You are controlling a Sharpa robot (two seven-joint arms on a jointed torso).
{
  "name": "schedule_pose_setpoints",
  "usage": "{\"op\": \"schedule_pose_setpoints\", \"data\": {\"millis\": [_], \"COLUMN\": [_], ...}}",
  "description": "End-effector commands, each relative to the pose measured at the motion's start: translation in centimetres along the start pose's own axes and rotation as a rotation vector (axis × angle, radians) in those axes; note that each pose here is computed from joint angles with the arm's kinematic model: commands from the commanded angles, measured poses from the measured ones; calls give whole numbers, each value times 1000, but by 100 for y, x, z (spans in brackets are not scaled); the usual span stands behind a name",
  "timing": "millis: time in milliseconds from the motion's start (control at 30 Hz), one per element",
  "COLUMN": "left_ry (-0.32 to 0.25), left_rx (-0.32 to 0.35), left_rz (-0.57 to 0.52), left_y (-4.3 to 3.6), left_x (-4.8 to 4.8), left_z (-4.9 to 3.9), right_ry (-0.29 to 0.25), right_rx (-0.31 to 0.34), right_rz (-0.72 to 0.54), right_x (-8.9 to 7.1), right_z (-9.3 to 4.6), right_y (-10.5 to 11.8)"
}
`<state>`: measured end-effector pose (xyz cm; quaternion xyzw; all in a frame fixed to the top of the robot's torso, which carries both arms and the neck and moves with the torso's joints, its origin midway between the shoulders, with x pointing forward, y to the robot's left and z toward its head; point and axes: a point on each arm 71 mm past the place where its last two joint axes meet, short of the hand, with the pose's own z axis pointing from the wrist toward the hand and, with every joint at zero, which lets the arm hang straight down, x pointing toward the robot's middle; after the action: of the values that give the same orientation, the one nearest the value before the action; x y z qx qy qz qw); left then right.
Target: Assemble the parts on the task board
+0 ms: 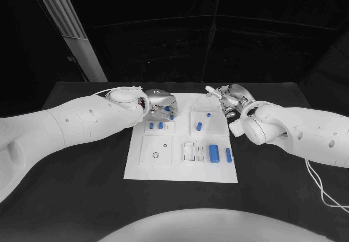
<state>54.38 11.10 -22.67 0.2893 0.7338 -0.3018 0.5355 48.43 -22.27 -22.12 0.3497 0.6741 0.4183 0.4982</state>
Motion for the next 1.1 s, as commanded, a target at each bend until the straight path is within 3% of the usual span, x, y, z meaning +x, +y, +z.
{"op": "schedule_pose_setpoints", "data": {"millis": [33,733,1100], "left_ry": [53,54,-3], "left_rx": [-22,-19,12], "left_rz": [-5,-6,8], "left_y": [17,6,-1], "left_x": [73,87,54], "left_z": [-4,8,-11], "right_ry": [2,3,2], "right_rx": [-7,-6,-5], "right_rz": [-2,-1,-2], "right_x": [2,5,1], "right_z": [1,1,3], "right_y": [16,16,14]}}
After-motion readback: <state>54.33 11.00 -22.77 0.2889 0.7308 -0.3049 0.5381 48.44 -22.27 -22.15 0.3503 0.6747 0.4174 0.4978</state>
